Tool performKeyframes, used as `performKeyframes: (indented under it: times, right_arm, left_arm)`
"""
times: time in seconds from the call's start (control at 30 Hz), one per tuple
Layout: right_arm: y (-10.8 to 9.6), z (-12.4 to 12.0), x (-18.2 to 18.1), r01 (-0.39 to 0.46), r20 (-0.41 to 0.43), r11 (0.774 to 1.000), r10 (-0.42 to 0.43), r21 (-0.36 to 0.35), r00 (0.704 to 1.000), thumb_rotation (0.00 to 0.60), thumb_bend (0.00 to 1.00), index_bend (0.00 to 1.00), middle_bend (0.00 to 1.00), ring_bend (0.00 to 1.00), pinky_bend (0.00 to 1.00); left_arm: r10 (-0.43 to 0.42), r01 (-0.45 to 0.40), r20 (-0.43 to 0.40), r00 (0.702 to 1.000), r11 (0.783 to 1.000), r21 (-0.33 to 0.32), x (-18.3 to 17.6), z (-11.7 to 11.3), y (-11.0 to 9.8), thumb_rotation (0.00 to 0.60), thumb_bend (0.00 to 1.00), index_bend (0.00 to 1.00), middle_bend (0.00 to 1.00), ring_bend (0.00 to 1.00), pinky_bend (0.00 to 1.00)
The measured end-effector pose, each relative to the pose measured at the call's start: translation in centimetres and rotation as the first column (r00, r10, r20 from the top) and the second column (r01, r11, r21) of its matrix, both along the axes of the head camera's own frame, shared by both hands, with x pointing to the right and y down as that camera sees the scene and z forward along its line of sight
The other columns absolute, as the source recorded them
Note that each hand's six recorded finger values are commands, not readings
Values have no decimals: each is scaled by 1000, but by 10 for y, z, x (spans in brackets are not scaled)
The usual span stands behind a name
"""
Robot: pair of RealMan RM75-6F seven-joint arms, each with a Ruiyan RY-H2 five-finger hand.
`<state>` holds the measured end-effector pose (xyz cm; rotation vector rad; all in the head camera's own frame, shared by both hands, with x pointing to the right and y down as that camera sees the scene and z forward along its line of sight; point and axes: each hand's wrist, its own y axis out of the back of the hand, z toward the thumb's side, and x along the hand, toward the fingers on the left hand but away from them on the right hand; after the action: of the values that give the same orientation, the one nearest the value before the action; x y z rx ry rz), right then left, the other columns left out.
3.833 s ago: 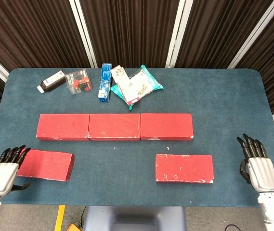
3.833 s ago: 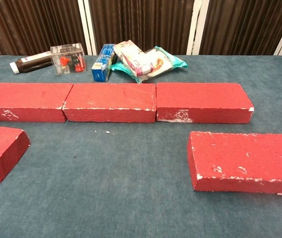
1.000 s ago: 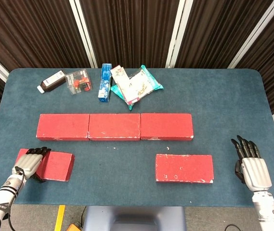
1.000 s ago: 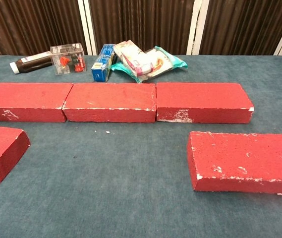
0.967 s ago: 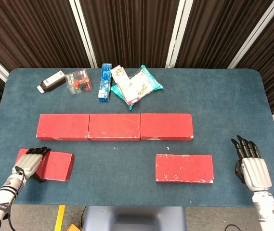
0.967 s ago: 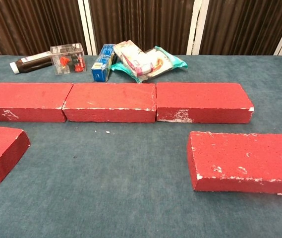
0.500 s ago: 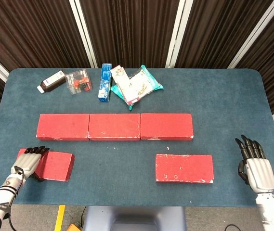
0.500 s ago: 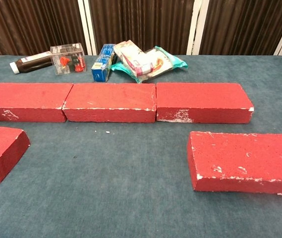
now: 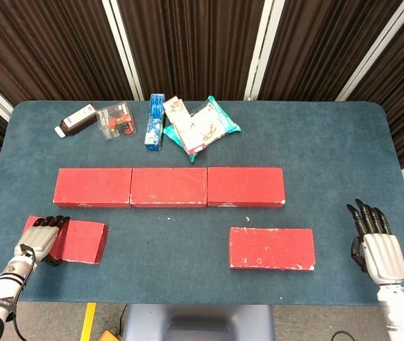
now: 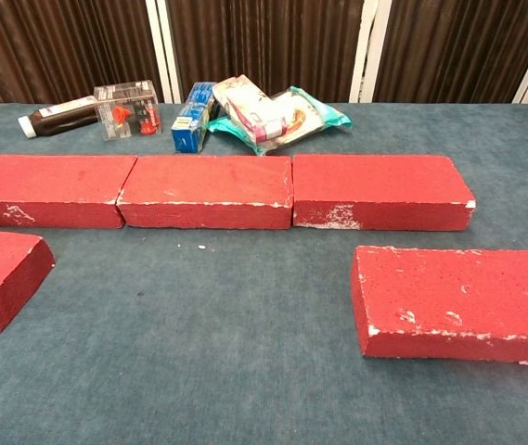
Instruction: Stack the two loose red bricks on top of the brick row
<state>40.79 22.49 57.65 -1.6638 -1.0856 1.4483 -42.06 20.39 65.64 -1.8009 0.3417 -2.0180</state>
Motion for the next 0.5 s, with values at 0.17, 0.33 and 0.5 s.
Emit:
performKeyframes:
  times: [0.17,0.33,0.5]
  right_arm:
    - [0,0,0,0,1,1000,0,2,1000,600,904,113,42,0,0]
    - [0,0,0,-1,2,1000,1,1,1000,600,905,112,42,0,0]
    - [-1,0,1,-4,4,1000,4,0,1000,600,904,113,42,0,0]
  left_arm:
    - [1,-1,9,1000,1000,8,-2,-3,-1,600,238,0,101,0,0]
    - [7,-8,22,1000,1000,29,-5,-16,-2,600,237,0,102,0,0]
    - [9,-11,31,999,998,63,-8,-40,-6,600,236,0,92,0,0]
